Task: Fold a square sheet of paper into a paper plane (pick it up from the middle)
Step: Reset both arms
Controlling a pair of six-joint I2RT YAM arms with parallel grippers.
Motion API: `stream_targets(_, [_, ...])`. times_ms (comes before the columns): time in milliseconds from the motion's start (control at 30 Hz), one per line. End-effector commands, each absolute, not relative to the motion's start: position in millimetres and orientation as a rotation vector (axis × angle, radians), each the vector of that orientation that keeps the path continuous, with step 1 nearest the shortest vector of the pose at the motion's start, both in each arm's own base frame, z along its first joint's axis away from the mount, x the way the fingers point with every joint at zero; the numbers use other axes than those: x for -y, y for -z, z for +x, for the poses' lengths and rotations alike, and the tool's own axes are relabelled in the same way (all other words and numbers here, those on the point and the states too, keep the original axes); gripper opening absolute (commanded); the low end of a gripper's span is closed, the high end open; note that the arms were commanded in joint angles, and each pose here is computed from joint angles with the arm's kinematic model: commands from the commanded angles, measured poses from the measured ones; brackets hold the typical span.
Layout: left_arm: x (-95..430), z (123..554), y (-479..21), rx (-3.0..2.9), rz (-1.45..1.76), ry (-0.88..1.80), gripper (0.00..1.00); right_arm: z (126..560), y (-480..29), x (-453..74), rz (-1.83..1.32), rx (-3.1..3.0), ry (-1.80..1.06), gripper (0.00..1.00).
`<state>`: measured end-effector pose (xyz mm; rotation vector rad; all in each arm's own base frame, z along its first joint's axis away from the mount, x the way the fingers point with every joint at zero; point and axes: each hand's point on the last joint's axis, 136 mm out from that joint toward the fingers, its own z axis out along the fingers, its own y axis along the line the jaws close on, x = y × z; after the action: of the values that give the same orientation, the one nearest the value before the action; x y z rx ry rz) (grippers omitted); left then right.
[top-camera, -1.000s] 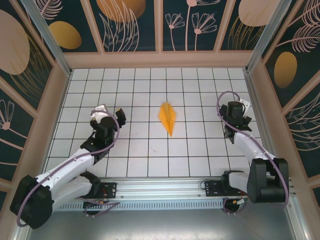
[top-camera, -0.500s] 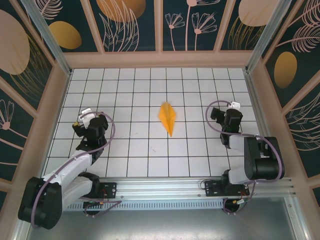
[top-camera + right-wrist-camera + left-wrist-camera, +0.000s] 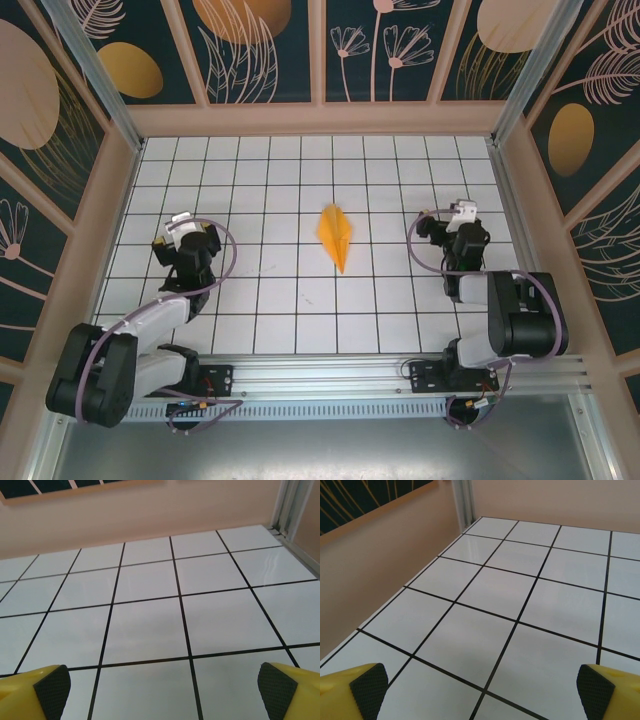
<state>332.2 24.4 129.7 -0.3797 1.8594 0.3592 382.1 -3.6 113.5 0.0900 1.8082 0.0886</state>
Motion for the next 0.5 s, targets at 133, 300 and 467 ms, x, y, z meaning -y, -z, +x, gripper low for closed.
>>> stream_targets(133, [-17, 344, -137, -1.777, -0.289, -0.33, 0.99, 377, -120, 6, 0.077, -1.719, -0.106, 0.99])
stream_targets(300, [-18, 346, -143, -1.722, -0.273, -0.324, 0.98, 378, -121, 7, 0.089, -1.716, -0.087, 0.99])
stream_targets(467, [-11, 363, -148, -1.694, -0.197, -0.315, 0.99, 378, -121, 7, 0.09, -1.717, -0.088, 0.99])
